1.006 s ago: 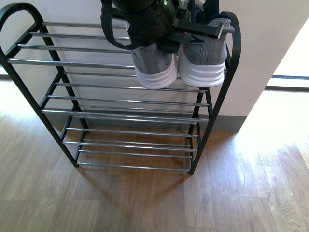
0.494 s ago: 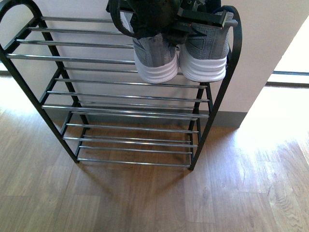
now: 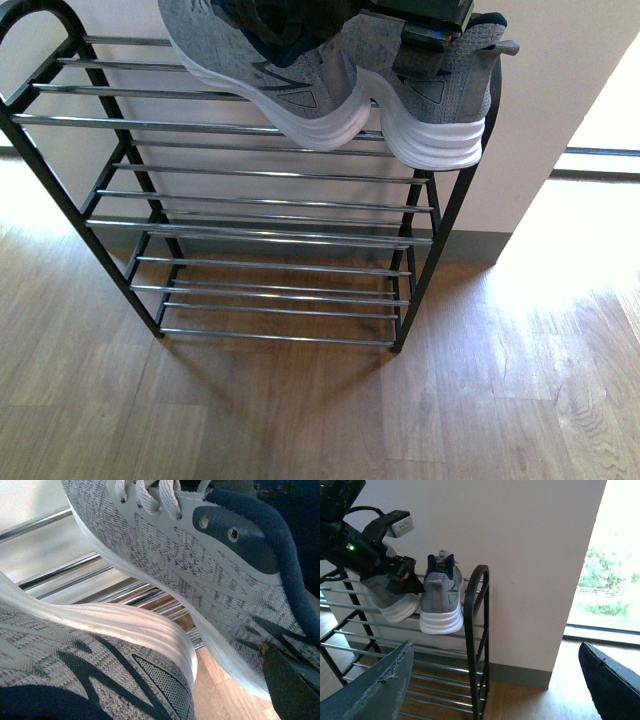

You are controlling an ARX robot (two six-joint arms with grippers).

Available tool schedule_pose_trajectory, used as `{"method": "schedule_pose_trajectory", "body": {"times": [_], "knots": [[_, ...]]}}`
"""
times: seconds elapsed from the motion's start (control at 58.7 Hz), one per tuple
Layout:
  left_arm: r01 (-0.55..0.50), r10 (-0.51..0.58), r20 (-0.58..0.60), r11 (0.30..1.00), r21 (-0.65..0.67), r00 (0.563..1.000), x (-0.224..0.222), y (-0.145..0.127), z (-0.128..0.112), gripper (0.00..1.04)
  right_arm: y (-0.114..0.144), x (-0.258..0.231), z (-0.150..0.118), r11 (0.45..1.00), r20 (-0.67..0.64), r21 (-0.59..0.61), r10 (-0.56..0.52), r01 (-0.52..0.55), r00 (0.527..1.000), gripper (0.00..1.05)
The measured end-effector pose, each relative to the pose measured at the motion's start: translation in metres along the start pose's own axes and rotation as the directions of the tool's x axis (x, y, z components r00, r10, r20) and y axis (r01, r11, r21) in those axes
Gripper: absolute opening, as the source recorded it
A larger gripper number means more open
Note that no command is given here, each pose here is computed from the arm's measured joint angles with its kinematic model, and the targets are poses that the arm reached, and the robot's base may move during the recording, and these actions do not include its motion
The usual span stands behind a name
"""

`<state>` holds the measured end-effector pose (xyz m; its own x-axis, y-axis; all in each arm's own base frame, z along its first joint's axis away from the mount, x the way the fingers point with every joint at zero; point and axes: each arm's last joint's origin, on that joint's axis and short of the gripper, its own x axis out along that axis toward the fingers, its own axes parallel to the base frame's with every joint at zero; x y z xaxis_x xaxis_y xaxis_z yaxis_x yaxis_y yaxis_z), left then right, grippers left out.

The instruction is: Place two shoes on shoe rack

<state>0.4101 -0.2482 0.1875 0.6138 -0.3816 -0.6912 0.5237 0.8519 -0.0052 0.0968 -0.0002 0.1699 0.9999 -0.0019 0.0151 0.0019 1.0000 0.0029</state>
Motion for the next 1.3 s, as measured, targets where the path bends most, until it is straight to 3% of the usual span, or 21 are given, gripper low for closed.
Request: {"method": "schedule_pose_trajectory", "body": {"times": [0.358, 0.562, 0.784, 0.92, 1.295], "knots": [[-0.019, 0.020, -0.050, 0.999, 0.026, 0.999, 0.019, 0.008, 0.025, 0.95, 0.000, 0.000, 0.000, 1.000, 0.000, 0.000, 0.000, 0.000, 1.000, 0.96], [0.007, 0.013, -0.102, 0.982, 0.190, 0.995, 0.023, 0.009, 0.039, 0.95, 0.000, 0.000, 0.000, 1.000, 0.000, 0.000, 0.000, 0.000, 1.000, 0.96], [0.102, -0.053, -0.140, 0.924, 0.369, 0.989, 0.018, 0.006, 0.043, 0.95, 0.000, 0.000, 0.000, 1.000, 0.000, 0.000, 0.000, 0.000, 1.000, 0.96], [0.145, -0.085, -0.161, 0.899, 0.414, 0.983, 0.013, 0.004, 0.041, 0.95, 0.000, 0.000, 0.000, 1.000, 0.000, 0.000, 0.000, 0.000, 1.000, 0.96], [0.104, -0.092, -0.049, 0.904, 0.415, 0.995, -0.015, 0.006, 0.047, 0.95, 0.000, 0.000, 0.000, 1.000, 0.000, 0.000, 0.000, 0.000, 1.000, 0.96]]}}
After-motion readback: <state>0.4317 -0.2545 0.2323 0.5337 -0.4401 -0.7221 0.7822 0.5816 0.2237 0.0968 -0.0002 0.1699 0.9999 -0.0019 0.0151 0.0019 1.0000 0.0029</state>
